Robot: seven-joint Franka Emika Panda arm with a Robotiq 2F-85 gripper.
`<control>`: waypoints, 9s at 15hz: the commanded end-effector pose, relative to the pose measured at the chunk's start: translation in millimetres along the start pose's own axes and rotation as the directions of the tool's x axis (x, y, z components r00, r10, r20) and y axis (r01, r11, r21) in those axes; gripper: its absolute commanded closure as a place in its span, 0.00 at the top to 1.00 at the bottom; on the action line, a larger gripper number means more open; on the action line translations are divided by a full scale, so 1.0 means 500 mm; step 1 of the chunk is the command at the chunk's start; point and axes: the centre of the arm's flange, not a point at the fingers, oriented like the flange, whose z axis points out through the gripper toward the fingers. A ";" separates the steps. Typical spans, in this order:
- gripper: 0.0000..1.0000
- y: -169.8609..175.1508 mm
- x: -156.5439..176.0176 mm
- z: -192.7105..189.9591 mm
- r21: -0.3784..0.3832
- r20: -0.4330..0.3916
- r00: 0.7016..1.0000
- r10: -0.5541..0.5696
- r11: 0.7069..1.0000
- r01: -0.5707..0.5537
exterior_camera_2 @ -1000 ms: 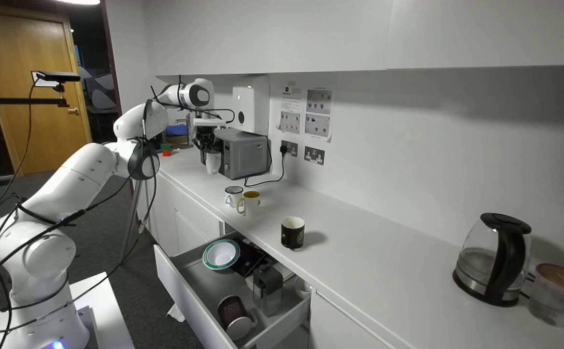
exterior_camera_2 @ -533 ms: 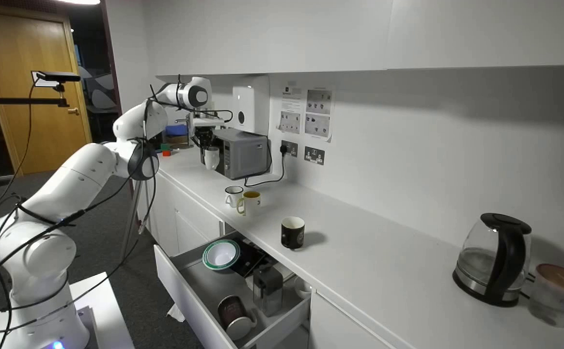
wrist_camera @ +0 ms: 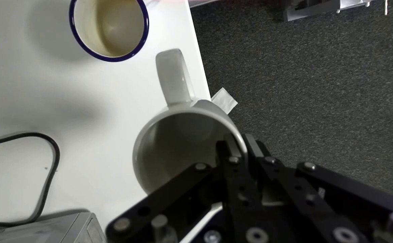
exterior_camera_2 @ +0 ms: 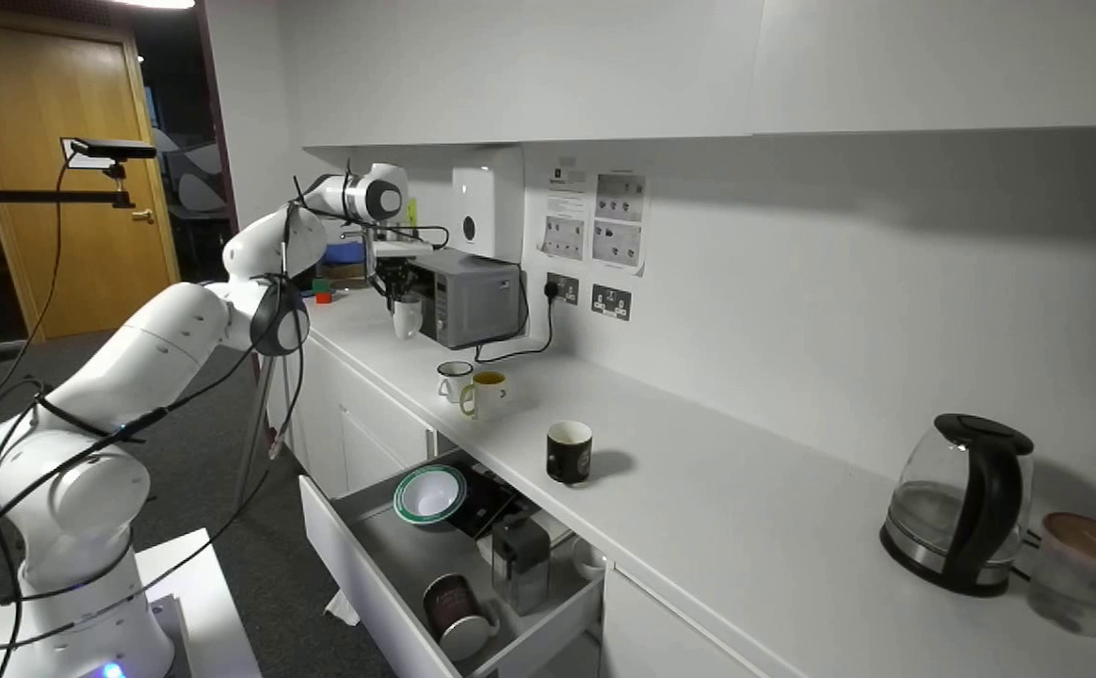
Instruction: Move the third mug from the left, closer to the microwave
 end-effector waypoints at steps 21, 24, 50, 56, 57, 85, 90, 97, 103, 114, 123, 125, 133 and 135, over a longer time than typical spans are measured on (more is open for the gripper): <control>0.02 0.138 0.113 0.069 0.046 -0.011 0.995 -0.102 0.994 0.102; 0.02 0.145 0.113 0.084 0.054 -0.005 0.995 -0.102 0.993 0.102; 0.02 0.152 0.188 0.080 -0.250 -0.004 1.000 0.004 0.968 -0.005; 0.02 0.175 0.181 0.116 -0.224 0.034 0.999 0.019 0.974 -0.011; 0.02 0.176 0.181 0.123 -0.216 0.039 0.999 0.017 0.976 -0.008; 0.02 0.151 0.184 0.200 -0.025 0.022 0.996 -0.085 0.996 0.086; 0.02 0.152 0.186 0.204 -0.012 0.015 0.996 -0.087 0.996 0.087; 0.02 0.164 0.177 0.216 -0.001 0.028 0.997 -0.078 0.997 0.078; 0.40 0.164 0.171 0.219 0.010 0.039 0.996 -0.076 0.997 0.076; 1.00 0.164 0.142 0.168 -0.012 0.020 0.999 -0.049 0.999 0.050; 1.00 0.209 0.052 0.046 -0.054 -0.032 0.996 0.085 0.995 -0.087; 1.00 0.224 0.002 0.015 -0.062 -0.068 0.988 0.139 0.988 -0.143; 1.00 0.164 -0.147 -0.047 0.126 -0.067 0.935 0.348 0.933 -0.338; 1.00 0.132 -0.159 -0.041 0.170 -0.031 0.924 0.381 0.913 -0.371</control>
